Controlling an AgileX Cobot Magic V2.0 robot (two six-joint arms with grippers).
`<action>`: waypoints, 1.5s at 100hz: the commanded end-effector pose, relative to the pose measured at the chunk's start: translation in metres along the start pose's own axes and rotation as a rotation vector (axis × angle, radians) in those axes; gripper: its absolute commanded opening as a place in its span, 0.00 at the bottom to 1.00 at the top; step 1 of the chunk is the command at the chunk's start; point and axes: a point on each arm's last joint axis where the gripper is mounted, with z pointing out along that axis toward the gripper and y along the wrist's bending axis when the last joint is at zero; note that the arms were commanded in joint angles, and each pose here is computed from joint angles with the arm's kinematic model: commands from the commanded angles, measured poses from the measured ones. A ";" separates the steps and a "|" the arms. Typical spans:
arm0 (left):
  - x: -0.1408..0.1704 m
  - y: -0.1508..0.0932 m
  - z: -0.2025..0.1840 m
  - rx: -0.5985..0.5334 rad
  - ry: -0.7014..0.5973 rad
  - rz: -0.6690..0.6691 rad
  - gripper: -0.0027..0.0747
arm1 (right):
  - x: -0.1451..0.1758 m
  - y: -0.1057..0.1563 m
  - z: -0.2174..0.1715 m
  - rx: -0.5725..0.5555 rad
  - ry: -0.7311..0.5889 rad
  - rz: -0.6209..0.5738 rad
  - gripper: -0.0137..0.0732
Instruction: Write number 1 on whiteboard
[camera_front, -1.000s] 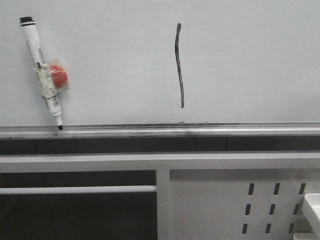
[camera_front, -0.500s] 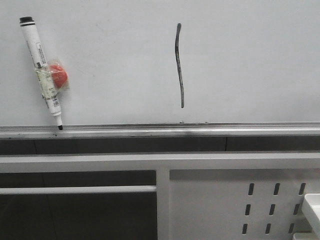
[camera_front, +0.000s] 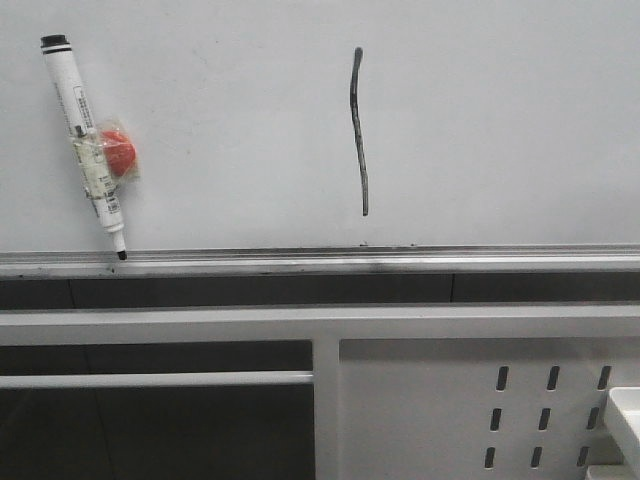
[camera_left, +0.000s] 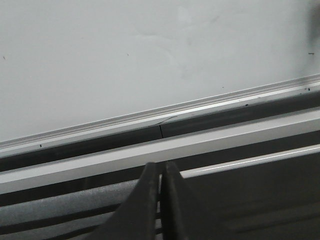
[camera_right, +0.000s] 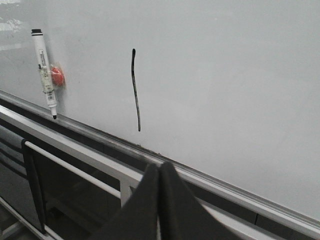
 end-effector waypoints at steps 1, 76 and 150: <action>0.007 -0.001 0.002 -0.007 -0.025 -0.032 0.01 | -0.008 -0.003 0.001 0.038 -0.054 -0.002 0.08; 0.004 0.000 0.002 -0.009 -0.063 -0.255 0.01 | -0.008 -0.003 0.001 0.038 -0.054 -0.002 0.08; 0.004 0.000 0.002 -0.009 -0.063 -0.255 0.01 | -0.007 -0.003 0.001 0.031 -0.049 -0.021 0.08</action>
